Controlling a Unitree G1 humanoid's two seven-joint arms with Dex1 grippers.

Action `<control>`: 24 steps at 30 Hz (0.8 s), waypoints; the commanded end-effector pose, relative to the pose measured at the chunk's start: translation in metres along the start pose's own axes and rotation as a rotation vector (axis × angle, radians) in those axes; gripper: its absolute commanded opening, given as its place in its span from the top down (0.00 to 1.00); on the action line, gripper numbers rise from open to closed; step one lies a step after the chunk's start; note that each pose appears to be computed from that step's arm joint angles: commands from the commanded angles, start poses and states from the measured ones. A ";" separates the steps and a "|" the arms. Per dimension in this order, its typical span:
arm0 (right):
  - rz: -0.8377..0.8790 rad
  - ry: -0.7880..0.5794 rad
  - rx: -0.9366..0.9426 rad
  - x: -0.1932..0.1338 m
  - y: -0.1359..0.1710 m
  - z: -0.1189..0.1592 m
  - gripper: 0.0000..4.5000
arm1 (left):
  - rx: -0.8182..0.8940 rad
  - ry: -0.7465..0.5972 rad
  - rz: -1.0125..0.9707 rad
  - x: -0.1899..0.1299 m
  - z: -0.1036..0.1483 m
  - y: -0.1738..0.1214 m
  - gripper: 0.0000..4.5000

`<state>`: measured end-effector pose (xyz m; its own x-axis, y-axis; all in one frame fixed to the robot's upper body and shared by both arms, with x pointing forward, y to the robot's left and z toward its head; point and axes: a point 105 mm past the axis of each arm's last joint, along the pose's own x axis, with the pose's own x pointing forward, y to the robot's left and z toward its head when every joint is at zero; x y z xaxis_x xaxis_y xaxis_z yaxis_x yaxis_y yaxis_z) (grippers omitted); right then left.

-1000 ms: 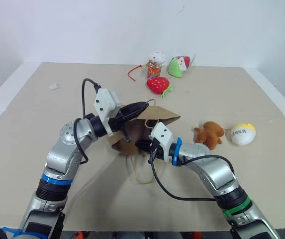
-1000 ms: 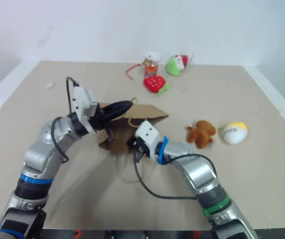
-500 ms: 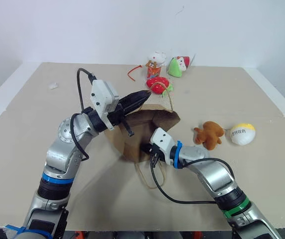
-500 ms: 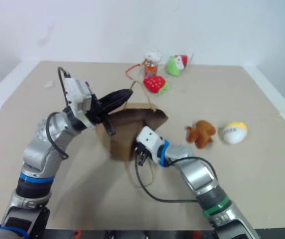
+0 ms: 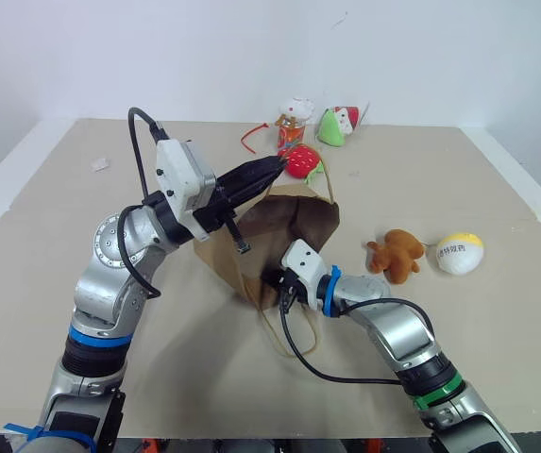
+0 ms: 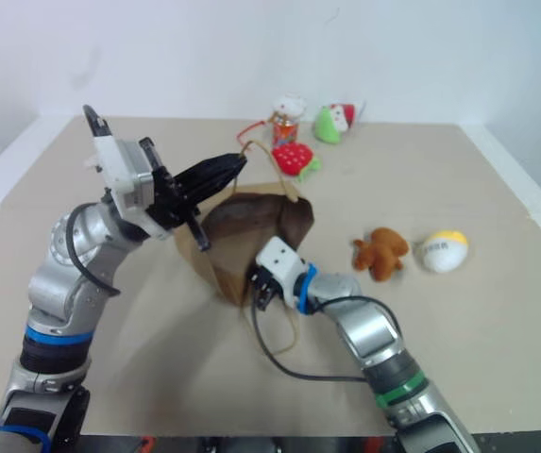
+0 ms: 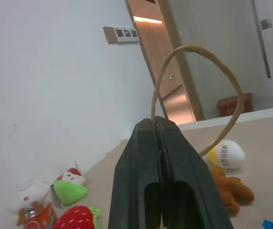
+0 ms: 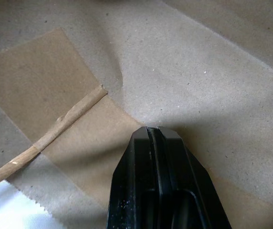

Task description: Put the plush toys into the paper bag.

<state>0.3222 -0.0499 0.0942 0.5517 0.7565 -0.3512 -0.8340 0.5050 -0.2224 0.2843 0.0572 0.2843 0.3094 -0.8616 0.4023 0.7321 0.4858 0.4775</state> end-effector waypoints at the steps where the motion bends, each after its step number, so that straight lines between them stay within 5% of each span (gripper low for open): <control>1: -0.020 -0.013 -0.008 -0.001 -0.005 0.004 0.98 | 0.096 -0.086 -0.078 0.007 0.028 -0.011 1.00; 16: -0.025 -0.016 -0.014 -0.002 -0.006 0.003 0.98 | 0.149 -0.101 -0.141 0.012 0.033 -0.017 1.00; 24: -0.034 -0.120 -0.020 -0.017 -0.014 0.031 0.98 | 0.095 0.054 -0.070 -0.012 -0.009 -0.007 1.00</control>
<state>0.3252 -0.0540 0.1016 0.5641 0.7609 -0.3206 -0.8257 0.5192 -0.2205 0.2808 0.0550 0.2700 0.2823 -0.9023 0.3259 0.7181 0.4240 0.5519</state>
